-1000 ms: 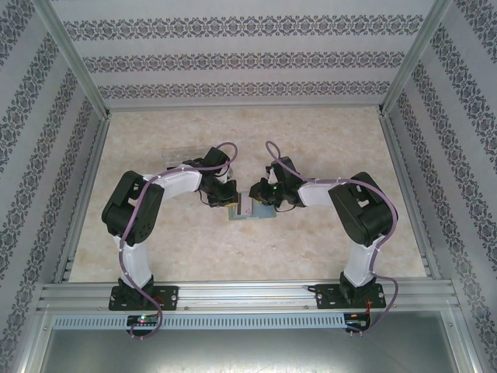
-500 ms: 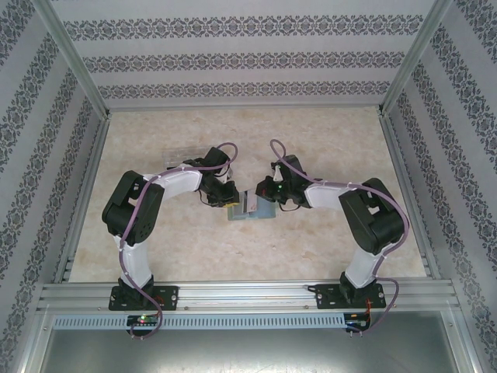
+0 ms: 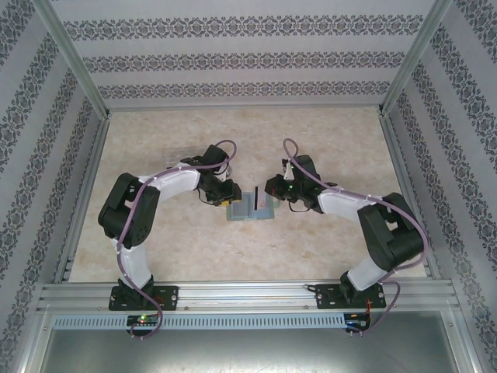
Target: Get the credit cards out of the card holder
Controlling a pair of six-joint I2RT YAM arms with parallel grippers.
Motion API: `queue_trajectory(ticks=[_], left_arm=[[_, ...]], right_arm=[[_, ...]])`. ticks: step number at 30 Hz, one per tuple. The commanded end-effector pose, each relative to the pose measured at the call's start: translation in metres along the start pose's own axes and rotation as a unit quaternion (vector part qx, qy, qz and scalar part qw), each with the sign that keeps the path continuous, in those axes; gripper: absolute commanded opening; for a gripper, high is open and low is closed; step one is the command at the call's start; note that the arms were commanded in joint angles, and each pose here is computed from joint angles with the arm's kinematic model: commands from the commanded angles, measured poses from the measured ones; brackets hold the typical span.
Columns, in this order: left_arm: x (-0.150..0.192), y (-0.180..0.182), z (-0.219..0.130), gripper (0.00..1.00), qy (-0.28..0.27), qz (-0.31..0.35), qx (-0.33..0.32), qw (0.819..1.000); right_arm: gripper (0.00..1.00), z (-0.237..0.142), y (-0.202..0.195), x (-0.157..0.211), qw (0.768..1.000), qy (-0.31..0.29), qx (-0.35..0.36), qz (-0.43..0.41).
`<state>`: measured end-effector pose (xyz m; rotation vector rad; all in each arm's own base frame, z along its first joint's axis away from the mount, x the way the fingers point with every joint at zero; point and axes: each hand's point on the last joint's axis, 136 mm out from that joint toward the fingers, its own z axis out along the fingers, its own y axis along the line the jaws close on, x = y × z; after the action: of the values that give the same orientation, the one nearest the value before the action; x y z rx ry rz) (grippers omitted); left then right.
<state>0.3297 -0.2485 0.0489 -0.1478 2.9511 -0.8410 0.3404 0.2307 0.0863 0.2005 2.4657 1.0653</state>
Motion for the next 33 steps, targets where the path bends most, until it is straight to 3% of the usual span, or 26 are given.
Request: queue_trajectory(ticks=[1, 9, 13, 17, 22, 26, 33], left_arm=[[-0.017, -0.033, -0.03, 0.49, -0.041, 0.003, 0.069, 0.997], [-0.031, -0.085, -0.08, 0.82, -0.091, 0.004, 0.226, 0.97], [-0.037, -0.102, -0.099, 0.89, -0.099, -0.006, 0.303, 0.948], [-0.041, -0.113, -0.109, 0.85, -0.101, -0.003, 0.35, 0.931], [-0.036, -0.126, -0.123, 0.7, -0.095, 0.02, 0.382, 0.919], [-0.029, -0.132, -0.135, 0.63, -0.095, 0.047, 0.388, 0.916], [-0.028, -0.136, -0.14, 0.42, -0.099, 0.056, 0.393, 0.913]], right_arm=[[0.0, -0.02, 0.018, -0.019, 0.998, -0.039, -0.04, -0.021], [0.0, -0.053, 0.068, -0.036, 0.987, -0.059, -0.15, 0.001], [0.0, -0.064, 0.092, -0.045, 0.977, -0.066, -0.204, 0.012], [0.0, -0.071, 0.108, -0.053, 0.967, -0.072, -0.243, 0.024], [0.0, -0.074, 0.113, -0.059, 0.963, -0.075, -0.256, 0.033], [0.0, -0.075, 0.114, -0.061, 0.961, -0.075, -0.262, 0.039], [0.0, -0.074, 0.115, -0.06, 0.961, -0.07, -0.266, 0.042]])
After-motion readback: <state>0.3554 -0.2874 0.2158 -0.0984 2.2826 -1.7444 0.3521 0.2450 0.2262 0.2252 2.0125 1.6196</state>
